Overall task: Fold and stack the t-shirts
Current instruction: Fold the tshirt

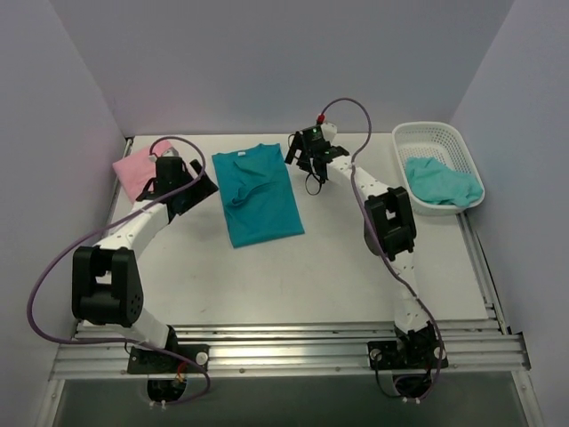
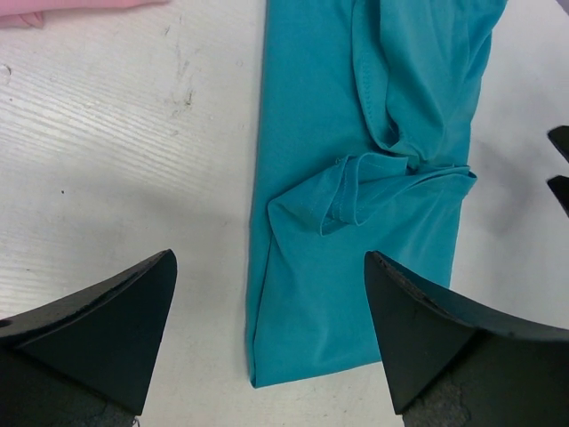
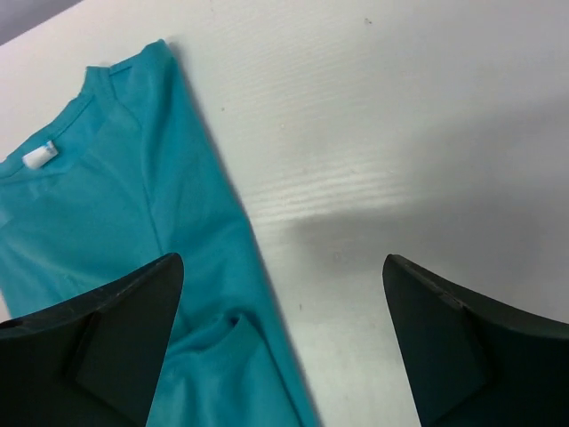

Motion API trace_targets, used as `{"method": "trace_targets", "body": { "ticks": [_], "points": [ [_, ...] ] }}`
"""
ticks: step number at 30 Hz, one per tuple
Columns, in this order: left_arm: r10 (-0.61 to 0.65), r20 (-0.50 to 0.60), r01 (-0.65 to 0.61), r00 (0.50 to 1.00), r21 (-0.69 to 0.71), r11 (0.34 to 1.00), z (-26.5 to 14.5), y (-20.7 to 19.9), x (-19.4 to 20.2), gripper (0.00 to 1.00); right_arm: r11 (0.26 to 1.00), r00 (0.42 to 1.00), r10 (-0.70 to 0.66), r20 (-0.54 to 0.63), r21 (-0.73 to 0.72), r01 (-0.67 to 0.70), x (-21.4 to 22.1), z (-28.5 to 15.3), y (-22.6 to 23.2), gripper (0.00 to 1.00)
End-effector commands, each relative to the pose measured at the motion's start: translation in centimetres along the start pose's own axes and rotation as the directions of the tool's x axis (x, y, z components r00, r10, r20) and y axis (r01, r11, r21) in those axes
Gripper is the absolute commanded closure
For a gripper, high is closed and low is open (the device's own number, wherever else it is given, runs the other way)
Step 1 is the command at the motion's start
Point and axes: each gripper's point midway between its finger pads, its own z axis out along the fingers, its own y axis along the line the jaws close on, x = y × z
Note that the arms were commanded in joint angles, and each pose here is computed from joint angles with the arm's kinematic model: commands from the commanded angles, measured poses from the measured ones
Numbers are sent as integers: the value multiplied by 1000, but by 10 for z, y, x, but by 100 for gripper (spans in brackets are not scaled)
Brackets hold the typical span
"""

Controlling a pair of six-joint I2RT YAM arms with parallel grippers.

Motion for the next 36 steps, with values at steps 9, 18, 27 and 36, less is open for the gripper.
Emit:
{"method": "trace_targets", "body": {
  "ticks": [9, 18, 27, 36],
  "points": [
    [109, -81, -75, 991, 337, 939, 10, -113, 43, 97, 1000, 984, -19, 178, -11, 21, -38, -155, -7, 10],
    [236, -195, -160, 952, 341, 926, 61, -156, 122, 98, 1000, 980, -17, 196, 12, 15, -30, -193, -36, 11],
    [231, -157, -191, 960, 232, 954, 88, -141, 114, 98, 1000, 982, -28, 188, 16, 25, -25, -196, -43, 11],
    [205, -102, -192, 974, 118, 974, 98, -111, 70, 98, 999, 986, -44, 163, 31, 39, -17, -186, -47, 12]
  ]
}}
